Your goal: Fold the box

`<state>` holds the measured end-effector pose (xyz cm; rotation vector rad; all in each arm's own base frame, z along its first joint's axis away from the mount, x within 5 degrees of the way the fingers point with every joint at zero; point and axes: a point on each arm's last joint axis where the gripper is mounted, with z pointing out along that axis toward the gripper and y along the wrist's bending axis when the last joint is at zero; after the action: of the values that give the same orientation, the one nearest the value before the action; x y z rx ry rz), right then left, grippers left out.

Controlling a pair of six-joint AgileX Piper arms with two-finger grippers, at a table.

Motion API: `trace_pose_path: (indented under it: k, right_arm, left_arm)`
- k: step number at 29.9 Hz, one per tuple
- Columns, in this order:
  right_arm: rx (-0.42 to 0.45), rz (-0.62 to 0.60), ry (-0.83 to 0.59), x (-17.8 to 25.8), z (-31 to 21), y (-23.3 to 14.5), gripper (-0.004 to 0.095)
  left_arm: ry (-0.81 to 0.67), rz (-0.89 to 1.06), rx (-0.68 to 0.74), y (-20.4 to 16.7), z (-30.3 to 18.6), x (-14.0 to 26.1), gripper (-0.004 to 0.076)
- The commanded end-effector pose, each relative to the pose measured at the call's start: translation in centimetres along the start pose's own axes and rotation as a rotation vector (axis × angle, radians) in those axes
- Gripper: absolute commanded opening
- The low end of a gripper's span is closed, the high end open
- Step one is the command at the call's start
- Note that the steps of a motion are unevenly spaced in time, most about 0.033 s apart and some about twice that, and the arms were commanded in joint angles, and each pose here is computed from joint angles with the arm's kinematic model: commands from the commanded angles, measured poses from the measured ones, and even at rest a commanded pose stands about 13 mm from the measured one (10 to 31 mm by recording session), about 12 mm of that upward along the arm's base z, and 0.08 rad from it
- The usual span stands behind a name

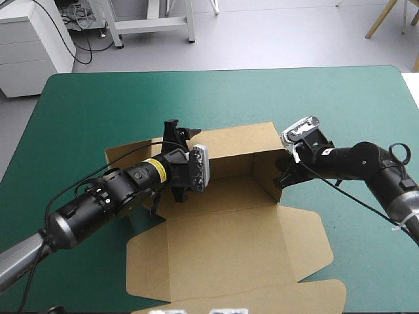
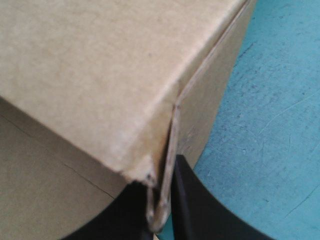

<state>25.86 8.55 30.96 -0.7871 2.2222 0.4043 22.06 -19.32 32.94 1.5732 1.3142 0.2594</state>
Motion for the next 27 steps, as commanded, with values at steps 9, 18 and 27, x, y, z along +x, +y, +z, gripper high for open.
trace_pose_path:
  k: [9, 18, 27]
  right_arm:
    - [0.049, 0.076, -0.127, -1.7, -1.4, -0.1, -0.0019]
    - [0.046, 0.107, -0.127, -1.7, -1.4, -0.1, -0.0018]
    - [0.037, 0.126, -0.12, -1.6, -1.4, 0.0, -0.0018]
  left_arm:
    - [-0.19, 0.049, 0.009, -0.5, -7.3, -5.0, 0.0619]
    - [-0.299, 0.124, 0.096, -2.5, -11.0, -7.2, 0.0617]
    - [-0.225, -0.187, 0.273, -1.2, -12.6, -8.7, 0.047]
